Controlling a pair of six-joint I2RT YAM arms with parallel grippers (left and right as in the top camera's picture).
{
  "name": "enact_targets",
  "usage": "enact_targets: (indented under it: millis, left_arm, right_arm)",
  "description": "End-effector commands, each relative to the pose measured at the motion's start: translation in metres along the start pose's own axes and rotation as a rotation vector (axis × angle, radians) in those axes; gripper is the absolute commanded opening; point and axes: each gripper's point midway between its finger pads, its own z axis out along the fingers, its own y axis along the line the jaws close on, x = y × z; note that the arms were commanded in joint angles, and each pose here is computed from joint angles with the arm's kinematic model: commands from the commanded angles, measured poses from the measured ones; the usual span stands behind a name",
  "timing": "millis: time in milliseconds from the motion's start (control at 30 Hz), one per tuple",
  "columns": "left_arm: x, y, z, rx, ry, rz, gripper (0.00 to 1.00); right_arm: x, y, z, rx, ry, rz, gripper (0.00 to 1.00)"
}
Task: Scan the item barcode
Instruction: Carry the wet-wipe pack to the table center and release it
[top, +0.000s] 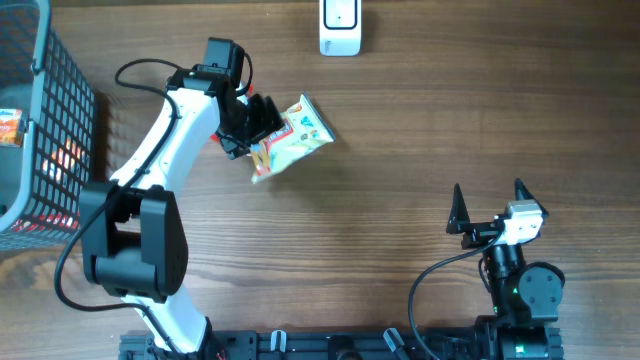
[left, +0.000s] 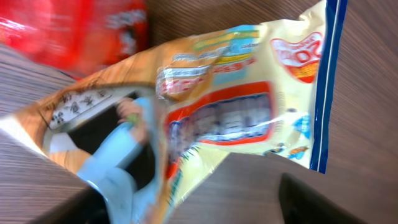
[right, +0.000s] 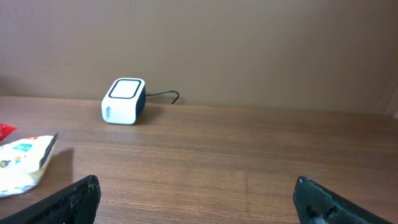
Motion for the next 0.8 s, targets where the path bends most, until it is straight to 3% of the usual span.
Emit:
enact_targets:
  millis: [0,267,400,600,767]
  left_arm:
    - [0.013,-0.03,-0.006,0.165,0.085,0.092,0.86]
    - [-0.002,-0.07,-0.07,0.31,-0.011,0.167,0.83]
    - [-0.018,-0.074,-0.121,0.364,-0.129,0.175,0.91]
    - [-0.055,-0.019,-0.206,0.276,-0.442,0.064,0.93]
    - [-0.073,0.039,-0.309,0.18,-0.787,-0.081,0.97]
  right_arm:
    - [-0.001,-0.001,0.0,0.01,-0.007,0.008,1.0]
    - [-0.001,-0.001,0.0,0.01,-0.007,0.008,1.0]
    - [-0.001,-0.001,0.0,0.01,-0.007,0.008,1.0]
    - [-0.001,-0.001,0.0,0.01,-0.007,0.008,1.0]
    - [-0.001,-0.001,0.0,0.01,-0.007,0.008,1.0]
